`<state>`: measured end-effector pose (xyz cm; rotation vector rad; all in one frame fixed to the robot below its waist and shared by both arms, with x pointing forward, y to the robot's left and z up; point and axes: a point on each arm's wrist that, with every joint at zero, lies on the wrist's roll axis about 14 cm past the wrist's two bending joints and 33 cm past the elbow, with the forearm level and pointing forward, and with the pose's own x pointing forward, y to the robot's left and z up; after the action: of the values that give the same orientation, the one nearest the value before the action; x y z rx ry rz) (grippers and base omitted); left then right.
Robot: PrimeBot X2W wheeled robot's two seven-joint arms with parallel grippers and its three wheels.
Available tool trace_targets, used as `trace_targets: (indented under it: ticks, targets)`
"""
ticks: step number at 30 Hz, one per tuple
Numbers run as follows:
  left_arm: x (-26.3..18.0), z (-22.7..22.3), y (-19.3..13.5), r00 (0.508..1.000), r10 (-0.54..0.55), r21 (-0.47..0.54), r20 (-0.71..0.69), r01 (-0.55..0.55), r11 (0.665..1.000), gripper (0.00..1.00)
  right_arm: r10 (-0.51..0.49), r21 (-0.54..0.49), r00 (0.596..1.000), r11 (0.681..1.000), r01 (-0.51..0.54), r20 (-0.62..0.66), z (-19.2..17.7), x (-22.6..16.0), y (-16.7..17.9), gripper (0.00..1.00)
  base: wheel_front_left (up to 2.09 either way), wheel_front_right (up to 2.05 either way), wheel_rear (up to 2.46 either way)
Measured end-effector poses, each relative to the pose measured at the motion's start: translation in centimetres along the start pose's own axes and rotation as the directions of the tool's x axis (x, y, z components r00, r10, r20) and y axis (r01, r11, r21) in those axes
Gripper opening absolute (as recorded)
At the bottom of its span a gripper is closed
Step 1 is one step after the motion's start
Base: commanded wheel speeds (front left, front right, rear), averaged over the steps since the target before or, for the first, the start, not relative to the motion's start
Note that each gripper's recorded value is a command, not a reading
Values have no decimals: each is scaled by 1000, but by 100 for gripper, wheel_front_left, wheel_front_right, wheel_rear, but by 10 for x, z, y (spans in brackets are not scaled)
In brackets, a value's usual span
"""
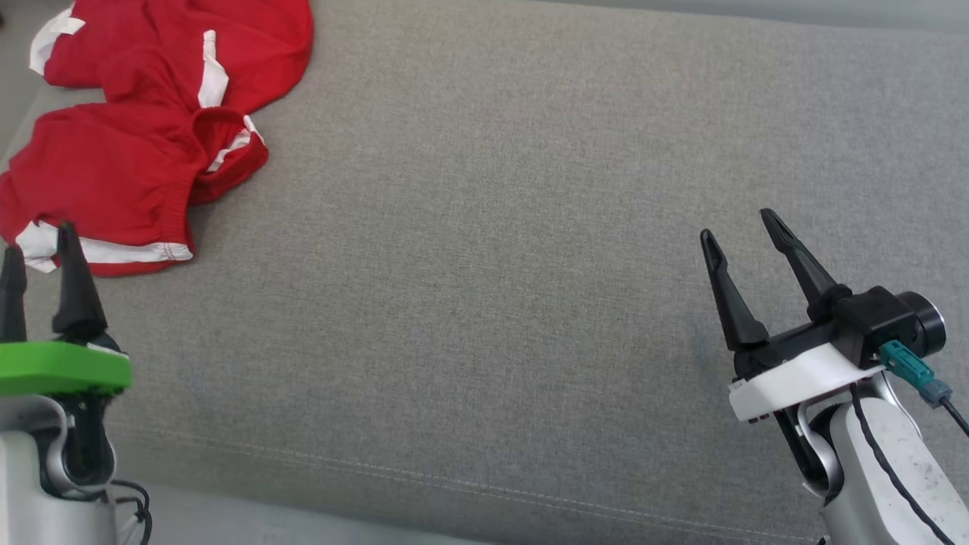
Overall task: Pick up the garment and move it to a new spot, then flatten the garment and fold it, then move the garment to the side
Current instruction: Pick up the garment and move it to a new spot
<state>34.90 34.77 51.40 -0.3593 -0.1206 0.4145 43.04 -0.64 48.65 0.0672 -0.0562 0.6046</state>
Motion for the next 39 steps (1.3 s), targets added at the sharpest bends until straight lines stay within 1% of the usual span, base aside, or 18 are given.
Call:
trace_targets:
  ticks: [2, 6, 10, 13, 17, 21, 24, 26, 29, 34, 35, 37, 39]
  targets:
    - [14, -4, 3, 999, 25, -72, -25, -27, 997, 100, -3, 2, 1000, 1000, 3, -8, -6, 2, -4, 100, 0, 0, 0]
    - [42, -15, 6, 995, 50, -138, -86, -61, 989, 100, -11, -2, 1000, 1000, 11, -16, -14, 8, -15, 100, 0, 0, 0]
    - [70, -22, 12, 986, 83, -165, -142, -106, 981, 100, -24, -5, 1000, 1000, 23, -14, -20, 15, -27, 100, 0, 0, 0]
    - [87, -33, 20, 974, 116, -139, -195, -145, 980, 100, -38, -6, 999, 999, 38, -19, -27, 18, -37, 100, 0, 0, 0]
    - [107, -53, 26, 953, 157, -139, -259, -198, 970, 100, -58, -7, 998, 998, 58, -22, -36, 22, -51, 100, 0, 0, 0]
    - [119, -92, 34, 910, 210, -97, -357, -259, 961, 100, -80, -8, 996, 997, 80, -40, -51, 24, -67, 100, 0, 0, 0]
    - [116, -119, 46, 865, 256, -28, -432, -296, 955, 100, -96, -8, 994, 995, 96, -58, -60, 23, -75, 100, 0, 0, 0]
    - [110, -140, 49, 825, 274, 49, -493, -288, 956, 100, -110, -10, 991, 994, 110, -71, -65, 20, -80, 100, 0, 0, 0]
    - [106, -158, 49, 793, 284, 85, -539, -285, 955, 100, -125, -14, 988, 992, 125, -87, -70, 15, -85, 100, 0, 0, 0]
    - [109, -166, 44, 777, 276, 92, -566, -273, 958, 100, -133, -17, 987, 991, 132, -90, -69, 13, -87, 100, 0, 0, 0]
    - [109, -166, 44, 773, 279, 108, -570, -266, 958, 64, -133, -17, 987, 991, 132, -89, -69, 13, -87, 100, 0, 0, 0]
    - [108, -169, 46, 761, 283, 125, -583, -260, 957, 0, -132, -17, 987, 991, 131, -89, -69, 13, -87, 100, 0, 0, 0]
    - [106, -172, 43, 756, 272, 128, -595, -244, 961, 0, -132, -17, 987, 991, 131, -94, -69, 12, -87, 100, 0, 0, 0]
